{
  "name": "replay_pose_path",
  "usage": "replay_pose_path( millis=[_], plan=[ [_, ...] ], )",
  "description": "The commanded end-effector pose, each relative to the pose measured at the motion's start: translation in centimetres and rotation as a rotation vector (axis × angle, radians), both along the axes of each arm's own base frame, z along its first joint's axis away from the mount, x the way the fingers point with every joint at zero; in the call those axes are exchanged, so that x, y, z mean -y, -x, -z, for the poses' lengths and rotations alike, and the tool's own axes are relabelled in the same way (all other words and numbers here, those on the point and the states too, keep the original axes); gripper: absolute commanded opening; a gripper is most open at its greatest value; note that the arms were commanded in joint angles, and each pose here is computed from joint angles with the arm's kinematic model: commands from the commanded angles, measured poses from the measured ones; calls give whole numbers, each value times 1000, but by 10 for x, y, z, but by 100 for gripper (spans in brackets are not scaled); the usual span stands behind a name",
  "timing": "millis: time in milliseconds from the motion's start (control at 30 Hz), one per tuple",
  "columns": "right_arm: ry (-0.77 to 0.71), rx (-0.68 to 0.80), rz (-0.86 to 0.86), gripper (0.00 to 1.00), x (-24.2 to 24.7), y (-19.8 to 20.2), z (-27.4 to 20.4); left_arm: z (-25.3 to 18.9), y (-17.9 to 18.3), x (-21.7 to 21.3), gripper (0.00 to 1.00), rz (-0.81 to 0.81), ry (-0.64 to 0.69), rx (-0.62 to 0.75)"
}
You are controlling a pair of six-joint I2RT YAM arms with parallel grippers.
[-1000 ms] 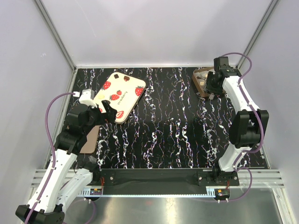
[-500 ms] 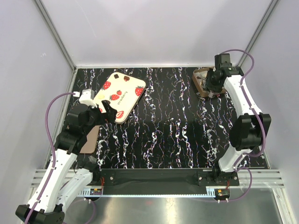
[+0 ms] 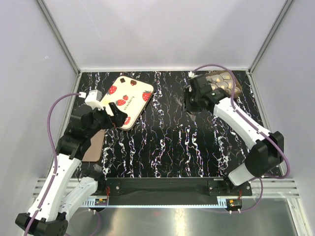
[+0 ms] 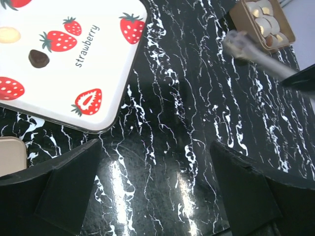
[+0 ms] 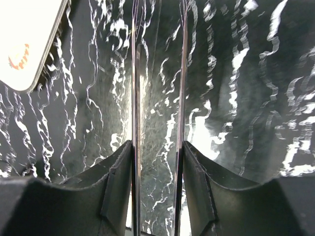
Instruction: Pack the chocolate
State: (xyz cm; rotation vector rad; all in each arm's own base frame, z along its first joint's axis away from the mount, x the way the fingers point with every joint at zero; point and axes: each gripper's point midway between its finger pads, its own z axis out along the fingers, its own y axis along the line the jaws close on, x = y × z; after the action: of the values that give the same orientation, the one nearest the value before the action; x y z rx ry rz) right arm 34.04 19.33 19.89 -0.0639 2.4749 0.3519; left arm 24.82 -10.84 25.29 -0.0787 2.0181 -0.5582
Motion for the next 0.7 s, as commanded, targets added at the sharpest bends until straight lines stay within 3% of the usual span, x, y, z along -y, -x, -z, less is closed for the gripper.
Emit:
replay_pose_path(
  millis=[0,67,333,467,667],
  plan=[
    [-47,83,32,49,-16,-4,-2,-34,0,10,99,52,35,65],
    [-77,118,36,49,-24,-7,0,-38,-2,8,99,42,32,69],
    [35,122,42,51,-38,15,71,-40,-7,-12,99,-66,-22,49],
    [81,92,43,54,-37,28,96,-28,-9,-26,99,-134,-82,-16],
    [102,64,36,61,-34,38,115,17,-4,-40,99,-216,-162,-218]
  ],
)
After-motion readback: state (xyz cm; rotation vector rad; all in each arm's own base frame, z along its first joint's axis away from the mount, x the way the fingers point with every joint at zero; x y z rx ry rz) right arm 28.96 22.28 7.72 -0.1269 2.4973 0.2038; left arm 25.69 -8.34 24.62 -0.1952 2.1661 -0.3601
